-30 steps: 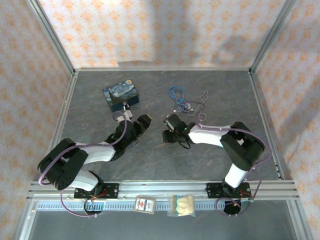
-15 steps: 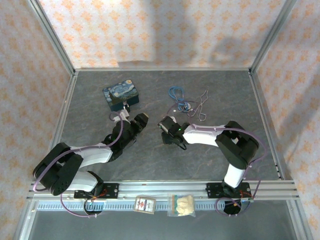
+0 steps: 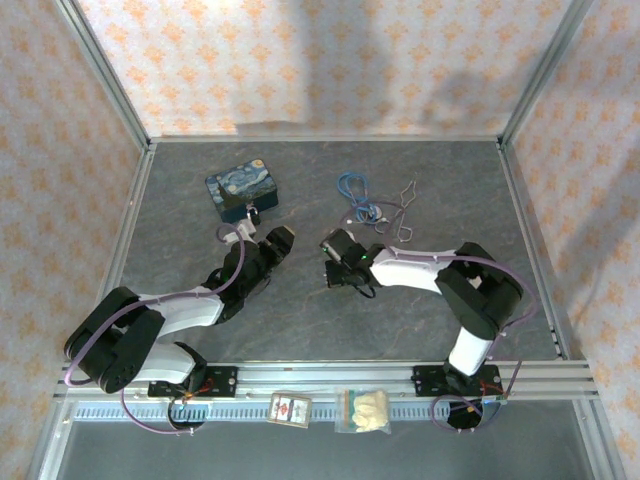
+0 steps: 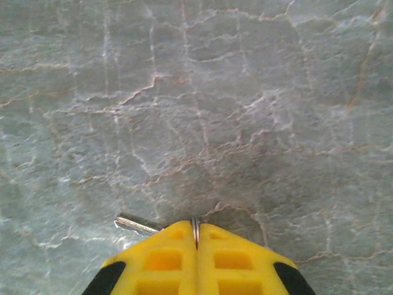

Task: Unlock the padlock with the key

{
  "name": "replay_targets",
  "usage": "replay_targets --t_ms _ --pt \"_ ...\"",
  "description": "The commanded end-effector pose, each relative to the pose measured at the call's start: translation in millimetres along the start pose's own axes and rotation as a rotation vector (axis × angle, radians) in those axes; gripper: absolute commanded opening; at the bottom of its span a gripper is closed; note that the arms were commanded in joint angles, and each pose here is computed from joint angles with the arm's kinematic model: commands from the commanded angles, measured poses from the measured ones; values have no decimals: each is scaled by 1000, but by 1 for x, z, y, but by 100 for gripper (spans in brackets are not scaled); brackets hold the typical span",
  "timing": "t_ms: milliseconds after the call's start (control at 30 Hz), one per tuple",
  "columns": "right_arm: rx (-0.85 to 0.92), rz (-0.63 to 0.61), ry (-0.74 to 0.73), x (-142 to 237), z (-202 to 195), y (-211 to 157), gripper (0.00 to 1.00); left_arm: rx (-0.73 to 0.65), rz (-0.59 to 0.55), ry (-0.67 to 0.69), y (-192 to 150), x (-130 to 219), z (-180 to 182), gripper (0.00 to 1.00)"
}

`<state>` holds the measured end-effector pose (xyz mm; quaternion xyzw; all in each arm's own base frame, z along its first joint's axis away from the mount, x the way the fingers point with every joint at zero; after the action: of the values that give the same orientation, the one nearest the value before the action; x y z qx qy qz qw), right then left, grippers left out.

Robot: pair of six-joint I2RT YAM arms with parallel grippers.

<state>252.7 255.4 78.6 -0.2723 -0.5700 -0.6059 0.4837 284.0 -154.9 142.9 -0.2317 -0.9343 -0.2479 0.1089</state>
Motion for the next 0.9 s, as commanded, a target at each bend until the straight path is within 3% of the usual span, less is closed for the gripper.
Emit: replay_targets --t_ms 0,400,633,867 --pt "-61 0 138 13 1 2 0 -23 25 -51 -3 -1 -5 64" --pt "-196 -51 343 37 -4 19 0 59 102 -127 -31 -4 -6 62" --pt "-188 -129 386 55 0 31 0 73 168 -228 -48 -13 -17 46" --pt "-191 -140 413 56 3 33 0 70 236 -290 -64 -22 -28 39"
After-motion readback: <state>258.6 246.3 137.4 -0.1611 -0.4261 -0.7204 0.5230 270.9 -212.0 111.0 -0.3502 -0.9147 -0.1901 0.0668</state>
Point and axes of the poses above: each hand's point on the last joint's axis, 136 mm out from that joint toward the fingers, its own x axis back along the fingers, its own z axis along the line the jaws close on, y = z × x, the point moved 6 cm from there along x, back along the fingers, and after that the axes turned 2 degrees about -x, right-handed, at the moved point
